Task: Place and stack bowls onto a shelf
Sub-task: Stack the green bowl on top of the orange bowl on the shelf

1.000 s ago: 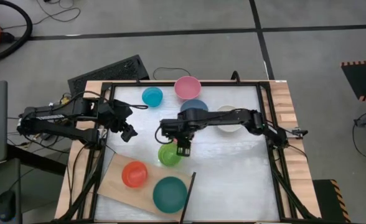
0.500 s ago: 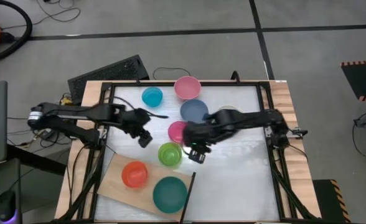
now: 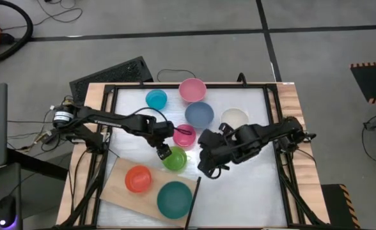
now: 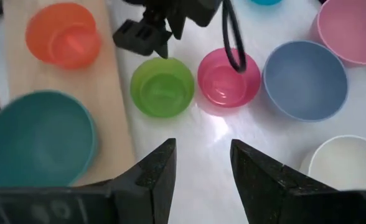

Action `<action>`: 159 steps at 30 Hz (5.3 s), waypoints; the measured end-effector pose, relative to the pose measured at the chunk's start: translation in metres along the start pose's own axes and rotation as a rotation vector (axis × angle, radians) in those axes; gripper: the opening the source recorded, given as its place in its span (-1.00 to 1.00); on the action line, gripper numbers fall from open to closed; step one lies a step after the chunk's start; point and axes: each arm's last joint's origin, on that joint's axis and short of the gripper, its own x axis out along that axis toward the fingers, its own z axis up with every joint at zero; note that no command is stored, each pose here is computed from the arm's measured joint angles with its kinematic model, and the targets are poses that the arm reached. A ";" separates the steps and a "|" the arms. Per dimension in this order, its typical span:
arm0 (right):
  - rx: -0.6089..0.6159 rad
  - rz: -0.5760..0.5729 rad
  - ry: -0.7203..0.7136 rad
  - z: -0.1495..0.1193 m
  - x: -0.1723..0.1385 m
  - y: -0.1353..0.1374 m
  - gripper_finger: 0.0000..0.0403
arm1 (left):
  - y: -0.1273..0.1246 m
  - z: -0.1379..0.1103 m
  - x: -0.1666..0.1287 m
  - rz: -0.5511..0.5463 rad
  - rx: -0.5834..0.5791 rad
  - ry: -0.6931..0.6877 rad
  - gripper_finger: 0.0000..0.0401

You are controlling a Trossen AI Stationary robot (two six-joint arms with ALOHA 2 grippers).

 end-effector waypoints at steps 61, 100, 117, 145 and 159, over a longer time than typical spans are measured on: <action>-1.502 0.464 -0.061 -0.050 0.280 -0.021 -0.13 | 0.059 -0.091 -0.219 -0.059 -0.164 -0.567 0.12; -1.180 0.442 -0.607 0.082 0.157 0.041 -0.89 | 0.061 -0.092 -0.218 -0.025 -0.175 -0.570 0.12; -1.919 0.125 -0.426 0.041 0.215 0.097 -0.89 | 0.061 -0.092 -0.219 -0.045 -0.239 -0.570 0.12; -2.255 -0.083 -0.549 0.036 0.218 0.117 -0.85 | 0.061 -0.092 -0.218 -0.048 -0.256 -0.566 0.12; -2.243 -0.049 -0.534 0.032 0.247 0.116 -0.83 | 0.061 -0.092 -0.218 -0.050 -0.266 -0.567 0.12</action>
